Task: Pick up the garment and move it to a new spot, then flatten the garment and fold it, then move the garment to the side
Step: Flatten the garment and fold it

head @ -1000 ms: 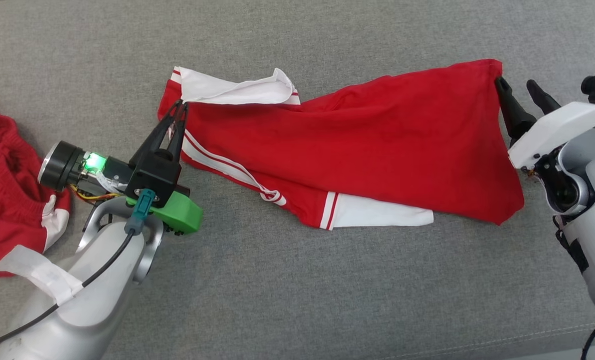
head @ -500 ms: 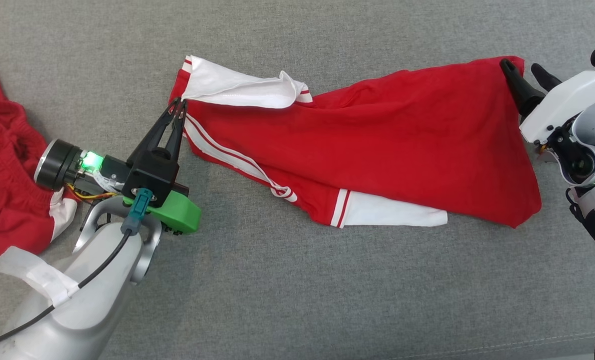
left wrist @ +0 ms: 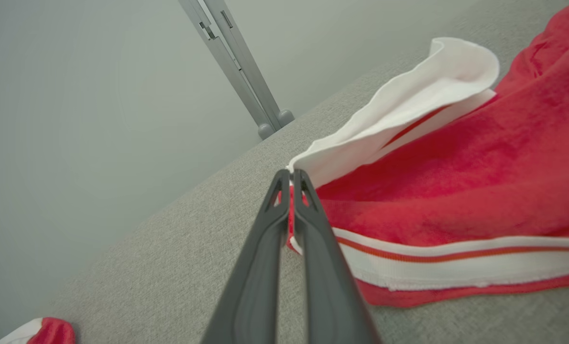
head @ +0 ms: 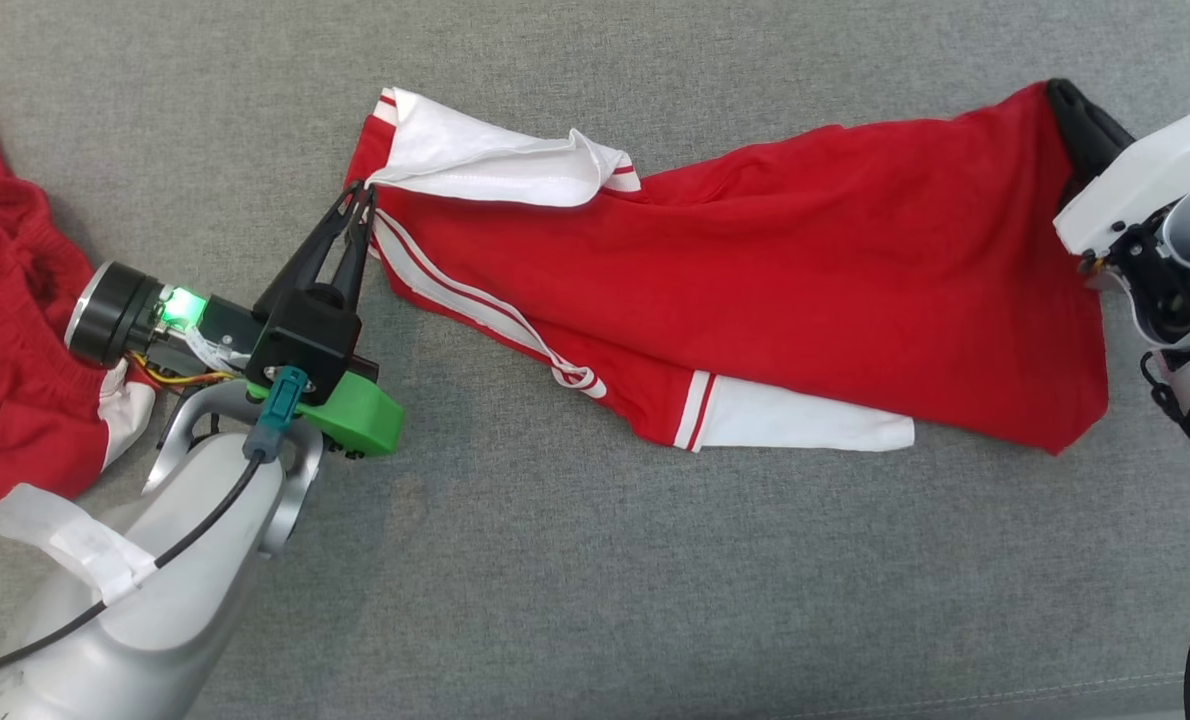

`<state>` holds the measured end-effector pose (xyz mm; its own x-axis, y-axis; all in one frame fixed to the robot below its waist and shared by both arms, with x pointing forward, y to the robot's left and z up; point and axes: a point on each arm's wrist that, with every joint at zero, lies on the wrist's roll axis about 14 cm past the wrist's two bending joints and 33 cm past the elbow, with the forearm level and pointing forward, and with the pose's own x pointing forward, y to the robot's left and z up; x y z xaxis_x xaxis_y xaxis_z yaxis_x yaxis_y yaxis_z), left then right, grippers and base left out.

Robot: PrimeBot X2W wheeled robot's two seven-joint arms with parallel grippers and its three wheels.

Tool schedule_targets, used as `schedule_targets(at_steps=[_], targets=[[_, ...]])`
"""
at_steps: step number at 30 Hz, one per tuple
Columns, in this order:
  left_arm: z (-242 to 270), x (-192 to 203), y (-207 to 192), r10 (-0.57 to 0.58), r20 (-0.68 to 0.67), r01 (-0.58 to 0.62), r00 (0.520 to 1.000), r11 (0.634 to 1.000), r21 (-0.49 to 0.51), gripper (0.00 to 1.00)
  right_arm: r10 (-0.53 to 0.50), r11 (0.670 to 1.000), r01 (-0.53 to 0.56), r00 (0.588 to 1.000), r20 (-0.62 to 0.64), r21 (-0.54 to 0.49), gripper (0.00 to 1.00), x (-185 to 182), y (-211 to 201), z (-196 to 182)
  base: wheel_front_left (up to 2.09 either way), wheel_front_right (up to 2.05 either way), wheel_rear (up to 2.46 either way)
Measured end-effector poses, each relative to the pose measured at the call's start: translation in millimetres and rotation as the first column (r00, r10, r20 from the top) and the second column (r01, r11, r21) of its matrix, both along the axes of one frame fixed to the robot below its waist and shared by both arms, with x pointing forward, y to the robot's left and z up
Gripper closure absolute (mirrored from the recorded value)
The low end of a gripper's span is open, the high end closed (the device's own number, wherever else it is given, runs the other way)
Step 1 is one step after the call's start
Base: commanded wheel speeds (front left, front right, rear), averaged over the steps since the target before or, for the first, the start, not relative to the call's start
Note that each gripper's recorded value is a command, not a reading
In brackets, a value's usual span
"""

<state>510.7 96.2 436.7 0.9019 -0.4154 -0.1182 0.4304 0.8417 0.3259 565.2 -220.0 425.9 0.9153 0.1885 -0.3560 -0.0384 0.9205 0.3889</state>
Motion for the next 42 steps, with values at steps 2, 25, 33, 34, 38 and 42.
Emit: schedule_targets(at_steps=[2, 25, 33, 34, 38, 42], targets=[[3.4, 2.0, 0.0, -0.001, 0.011, 0.001, 1.000, 1.000, -0.002, 1.00, 0.002, 1.000, -0.002, 0.999, 0.044, -0.005, 1.00, 4.7, -0.9, 11.0, 0.00, 0.00, 0.00], [263.2, 143.6, -3.2, -0.123, 0.570, 0.028, 0.813, 0.985, 0.173, 1.00, 0.035, 0.988, 0.075, 0.749, 0.662, -0.137, 1.00, 101.2, -31.2, 248.6, 0.00, 0.00, 0.00], [204.3, 179.0, -49.0, -0.172, 0.440, 0.171, 0.882, 0.984, 0.043, 1.00, 0.127, 0.973, 0.015, 0.799, 0.588, -0.230, 1.00, 130.2, -10.2, 214.0, 0.00, 0.00, 0.00], [183.9, 179.6, -54.4, -0.177, 0.397, 0.185, 0.901, 0.983, 0.018, 1.00, 0.135, 0.972, 0.005, 0.808, 0.574, -0.236, 1.00, 131.0, -9.0, 204.8, 0.00, 0.00, 0.00], [121.0, 172.9, -63.5, -0.169, 0.251, 0.196, 0.953, 0.977, -0.088, 0.12, 0.172, 0.962, -0.033, 0.844, 0.507, -0.270, 1.00, 121.0, -9.8, 165.4, 0.00, 0.00, 0.00], [102.1, 161.7, -77.6, -0.181, 0.165, 0.209, 0.970, 0.962, -0.175, 0.00, 0.182, 0.959, -0.037, 0.841, 0.510, -0.281, 1.00, 98.7, -22.5, 161.1, 0.00, 0.00, 0.00]])
